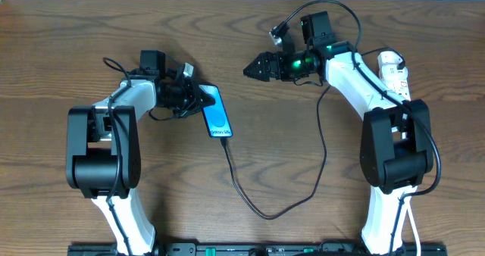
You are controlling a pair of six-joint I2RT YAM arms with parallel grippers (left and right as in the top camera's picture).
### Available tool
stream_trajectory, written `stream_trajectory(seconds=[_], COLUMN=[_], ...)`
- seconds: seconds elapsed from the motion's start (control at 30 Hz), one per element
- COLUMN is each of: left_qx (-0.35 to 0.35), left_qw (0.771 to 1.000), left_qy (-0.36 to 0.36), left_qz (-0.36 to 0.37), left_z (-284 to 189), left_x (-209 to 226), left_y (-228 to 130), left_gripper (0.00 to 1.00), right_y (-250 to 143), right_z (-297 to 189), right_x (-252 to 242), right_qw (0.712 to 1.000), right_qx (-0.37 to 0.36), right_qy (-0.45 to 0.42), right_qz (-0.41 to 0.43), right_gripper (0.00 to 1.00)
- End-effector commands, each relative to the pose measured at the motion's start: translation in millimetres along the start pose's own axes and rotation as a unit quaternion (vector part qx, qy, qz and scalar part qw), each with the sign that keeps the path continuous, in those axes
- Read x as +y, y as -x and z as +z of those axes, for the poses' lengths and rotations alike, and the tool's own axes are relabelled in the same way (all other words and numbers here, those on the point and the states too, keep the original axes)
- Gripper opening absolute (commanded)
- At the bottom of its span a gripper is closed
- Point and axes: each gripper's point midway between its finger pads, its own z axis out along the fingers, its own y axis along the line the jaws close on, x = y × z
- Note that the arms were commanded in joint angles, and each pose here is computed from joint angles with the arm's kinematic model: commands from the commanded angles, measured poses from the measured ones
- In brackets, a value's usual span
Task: Plug charger to phone and switch on socket
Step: 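Open the right gripper and lower the phone flat with the left gripper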
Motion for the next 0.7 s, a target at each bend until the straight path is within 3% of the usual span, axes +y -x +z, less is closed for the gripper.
stream_trajectory(seconds=[0.0, 0.07, 0.17, 0.27, 0.67], left_qx=[-0.003, -0.006, -0.007, -0.008, -0.038], left_qw=[1.0, 1.0, 1.0, 1.0, 0.996], left_qy=[-0.003, 0.004, 0.008, 0.008, 0.08], left_qz=[0.012, 0.012, 0.011, 0.011, 0.008], left_z=[-2.2, -2.3, -2.3, -2.3, -5.2], left_x=[-4.7, -2.1, -0.7, -0.7, 24.5], left_y=[2.1, 3.1, 3.3, 3.4, 13.6], left_gripper=[0.1, 0.17, 0.35, 0.43, 0.47], right_y=[3.3, 2.6, 1.2, 0.8, -2.5], right_z=[-4.7, -4.2, -4.2, -4.0, -0.6], right_x=[7.2, 7.7, 7.3, 8.3, 10.6], right_qw=[1.0, 1.0, 1.0, 1.0, 1.0], right_qx=[-0.004, -0.003, 0.0, 0.001, 0.006], right_qy=[-0.001, 0.0, -0.001, 0.001, 0.0], right_qz=[-0.015, -0.014, -0.012, -0.012, -0.022], right_gripper=[0.99, 0.99, 0.99, 0.91, 0.89])
